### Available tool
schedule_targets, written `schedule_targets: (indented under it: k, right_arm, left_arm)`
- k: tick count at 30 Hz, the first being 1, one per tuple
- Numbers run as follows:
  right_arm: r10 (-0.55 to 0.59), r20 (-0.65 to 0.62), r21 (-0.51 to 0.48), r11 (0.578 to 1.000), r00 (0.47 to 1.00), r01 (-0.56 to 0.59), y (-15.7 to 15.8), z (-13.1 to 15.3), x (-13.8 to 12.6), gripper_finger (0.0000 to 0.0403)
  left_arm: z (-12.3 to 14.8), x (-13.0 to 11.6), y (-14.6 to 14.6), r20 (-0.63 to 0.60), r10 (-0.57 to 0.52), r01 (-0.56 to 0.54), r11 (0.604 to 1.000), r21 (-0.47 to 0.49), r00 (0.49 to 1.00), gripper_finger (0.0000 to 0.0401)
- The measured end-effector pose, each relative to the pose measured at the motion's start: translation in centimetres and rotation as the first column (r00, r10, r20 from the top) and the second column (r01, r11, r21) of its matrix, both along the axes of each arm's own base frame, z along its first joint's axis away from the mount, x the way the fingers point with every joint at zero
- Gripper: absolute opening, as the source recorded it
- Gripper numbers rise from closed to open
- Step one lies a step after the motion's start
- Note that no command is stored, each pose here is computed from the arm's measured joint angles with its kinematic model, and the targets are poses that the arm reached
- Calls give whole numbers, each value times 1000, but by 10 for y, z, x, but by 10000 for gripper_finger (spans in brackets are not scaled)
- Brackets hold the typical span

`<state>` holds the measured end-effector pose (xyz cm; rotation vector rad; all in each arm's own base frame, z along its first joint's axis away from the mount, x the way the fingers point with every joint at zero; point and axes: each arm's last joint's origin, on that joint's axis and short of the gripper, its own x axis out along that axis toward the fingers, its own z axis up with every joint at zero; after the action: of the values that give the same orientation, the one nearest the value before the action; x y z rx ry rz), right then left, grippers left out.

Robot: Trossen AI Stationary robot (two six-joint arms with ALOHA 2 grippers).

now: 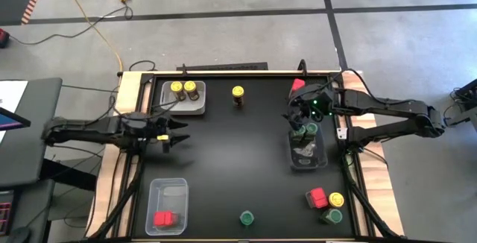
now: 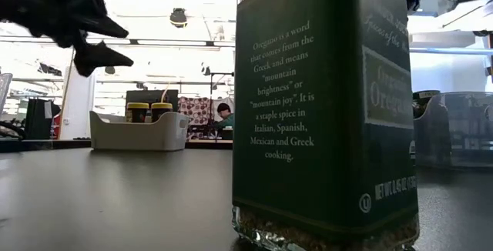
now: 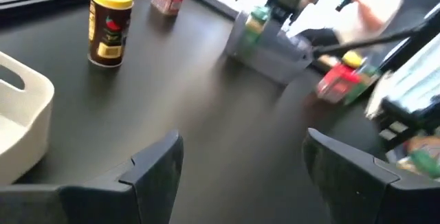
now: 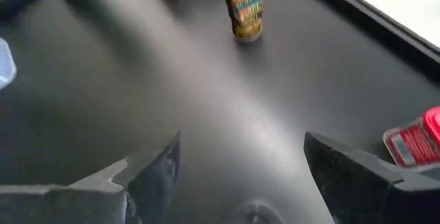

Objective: Sort spices by type
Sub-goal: Put the bottom red seasoning can into the transparent bin

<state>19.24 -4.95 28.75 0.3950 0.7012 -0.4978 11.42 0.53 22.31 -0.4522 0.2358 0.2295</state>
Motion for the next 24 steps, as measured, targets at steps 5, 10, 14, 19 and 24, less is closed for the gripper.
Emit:
schedule_targets:
  k: [5, 10, 14, 19, 24]
  right_arm:
    - [-21, -64, 54, 998, 998, 24, 5, -5, -5, 333]
    - [-107, -160, 155, 979, 981, 132, 10, -12, -14, 331]
    - [-170, -295, 218, 946, 940, 239, 17, -4, -28, 324]
    - [-113, -388, 214, 954, 915, 208, 32, 26, -44, 315]
    - [-119, -353, 258, 941, 928, 219, 50, 54, -52, 312]
  left_arm:
    - [20, 29, 1, -181, 51, -46, 999, 29, 982, 286]
    - [34, 61, -1, -348, 73, -57, 997, 57, 934, 286]
    - [40, 85, -1, -386, 97, -104, 995, 4, 917, 286]
    - [44, 106, -1, -400, 112, -135, 990, -29, 909, 286]
    - [41, 115, -2, -421, 114, -142, 989, -36, 900, 286]
